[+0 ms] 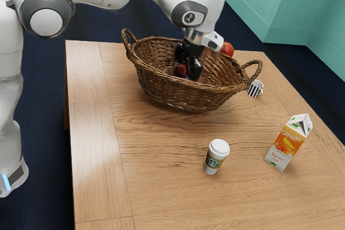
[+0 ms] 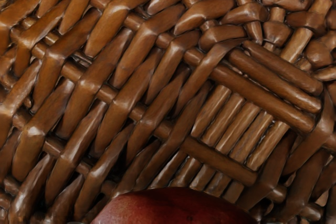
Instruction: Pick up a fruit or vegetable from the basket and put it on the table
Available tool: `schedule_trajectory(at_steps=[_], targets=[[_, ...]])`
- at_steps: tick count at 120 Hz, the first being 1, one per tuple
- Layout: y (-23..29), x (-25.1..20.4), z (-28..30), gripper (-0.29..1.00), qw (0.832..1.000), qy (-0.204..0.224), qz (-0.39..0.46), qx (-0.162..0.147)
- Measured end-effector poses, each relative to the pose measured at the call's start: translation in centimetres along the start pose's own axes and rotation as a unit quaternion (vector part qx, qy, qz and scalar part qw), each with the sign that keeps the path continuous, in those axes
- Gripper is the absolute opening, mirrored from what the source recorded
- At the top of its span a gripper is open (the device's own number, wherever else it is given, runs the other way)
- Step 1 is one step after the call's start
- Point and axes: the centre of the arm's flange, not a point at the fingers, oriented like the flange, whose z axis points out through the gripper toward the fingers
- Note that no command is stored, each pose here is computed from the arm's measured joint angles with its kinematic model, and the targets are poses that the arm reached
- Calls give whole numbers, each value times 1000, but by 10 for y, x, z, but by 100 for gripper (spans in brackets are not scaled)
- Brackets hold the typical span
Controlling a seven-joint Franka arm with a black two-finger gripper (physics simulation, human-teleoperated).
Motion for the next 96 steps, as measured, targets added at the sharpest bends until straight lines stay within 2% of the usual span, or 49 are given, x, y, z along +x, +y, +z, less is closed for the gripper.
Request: schedule_trajectory(at_steps=[8,20,55,68,78,96], targets=[[-2,-5,-20,38,1000,16,1,-4],[12,-5,-81,37,997,70,14,-8],[150,-57,-157,37,982,123,139,-20],[198,-81,-157,38,975,119,185,-21],[219,-115,-141,38,971,93,220,-28],[215,-164,-88,38,968,35,247,-34]])
